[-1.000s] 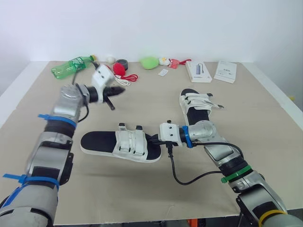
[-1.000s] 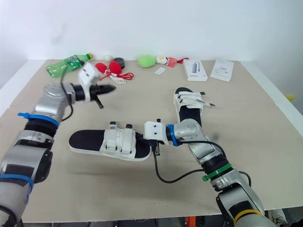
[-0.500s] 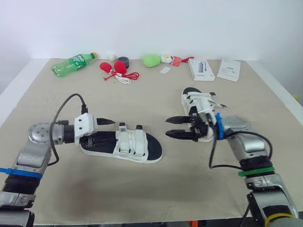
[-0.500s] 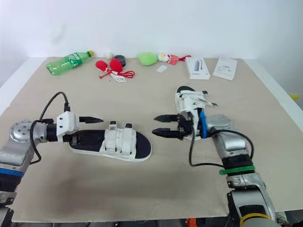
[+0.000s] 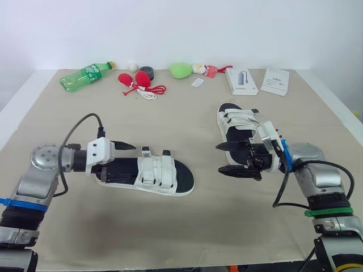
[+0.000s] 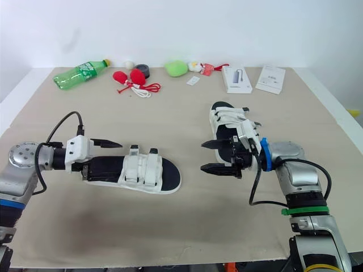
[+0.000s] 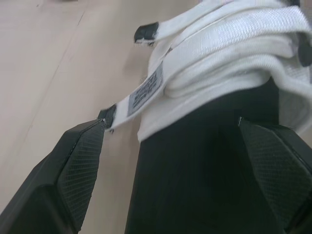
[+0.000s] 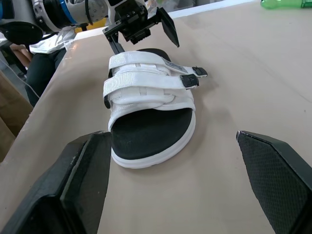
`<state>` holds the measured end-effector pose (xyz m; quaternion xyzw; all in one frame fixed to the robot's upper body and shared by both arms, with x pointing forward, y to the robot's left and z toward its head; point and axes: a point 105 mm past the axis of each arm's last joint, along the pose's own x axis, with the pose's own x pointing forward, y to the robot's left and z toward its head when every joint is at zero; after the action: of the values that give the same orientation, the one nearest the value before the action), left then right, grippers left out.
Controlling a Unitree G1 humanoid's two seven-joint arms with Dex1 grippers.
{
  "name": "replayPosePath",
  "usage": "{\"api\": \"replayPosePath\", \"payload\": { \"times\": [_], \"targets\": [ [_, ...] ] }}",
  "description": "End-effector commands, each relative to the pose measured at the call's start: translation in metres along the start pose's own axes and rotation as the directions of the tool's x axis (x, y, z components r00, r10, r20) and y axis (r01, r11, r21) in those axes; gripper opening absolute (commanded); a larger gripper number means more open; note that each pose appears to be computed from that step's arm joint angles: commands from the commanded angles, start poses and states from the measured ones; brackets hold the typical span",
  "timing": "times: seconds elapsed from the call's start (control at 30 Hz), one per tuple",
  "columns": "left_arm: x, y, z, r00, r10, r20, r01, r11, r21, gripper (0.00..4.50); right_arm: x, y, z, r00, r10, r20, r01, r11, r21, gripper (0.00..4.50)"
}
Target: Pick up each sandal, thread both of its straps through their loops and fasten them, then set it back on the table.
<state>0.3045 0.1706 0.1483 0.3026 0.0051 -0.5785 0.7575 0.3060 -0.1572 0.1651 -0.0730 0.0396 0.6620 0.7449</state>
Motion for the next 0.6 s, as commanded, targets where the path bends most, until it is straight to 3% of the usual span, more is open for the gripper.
{"api": "replayPosePath", "payload": {
  "times": [0.03, 0.23, 0.37, 0.43, 0.5, 0.6],
  "targets": [
    [0.024, 0.002, 0.011, 0.998, -0.030, 0.063, 0.028, 0.999, 0.028, 4.50, -0.008, -0.002, 0.010, 1.000, -0.006, 0.017, 0.007, 0.998, -0.062, 4.39],
    [0.048, 0.005, 0.016, 0.990, -0.062, 0.124, 0.063, 0.998, 0.004, 4.50, -0.008, 0.000, 0.011, 1.000, 0.010, 0.018, -0.008, 0.997, -0.080, 4.39],
    [0.055, 0.007, 0.012, 0.990, -0.083, 0.118, 0.083, 0.997, 0.000, 3.57, -0.008, 0.001, 0.012, 1.000, 0.005, 0.026, -0.003, 0.996, -0.084, 4.50],
    [0.057, 0.010, 0.014, 0.988, -0.074, 0.139, 0.076, 0.997, -0.008, 2.68, -0.008, 0.002, 0.012, 0.999, 0.000, 0.032, 0.003, 0.997, -0.080, 4.50],
    [0.059, 0.012, 0.016, 0.986, -0.071, 0.148, 0.073, 0.997, -0.007, 2.20, -0.009, 0.003, 0.011, 0.999, -0.006, 0.040, 0.009, 0.997, -0.072, 4.50],
    [0.059, 0.016, 0.018, 0.987, -0.053, 0.151, 0.054, 0.999, 0.000, 0.95, -0.007, 0.004, 0.011, 0.999, -0.009, 0.048, 0.012, 0.998, -0.065, 4.50]
  ]
}}
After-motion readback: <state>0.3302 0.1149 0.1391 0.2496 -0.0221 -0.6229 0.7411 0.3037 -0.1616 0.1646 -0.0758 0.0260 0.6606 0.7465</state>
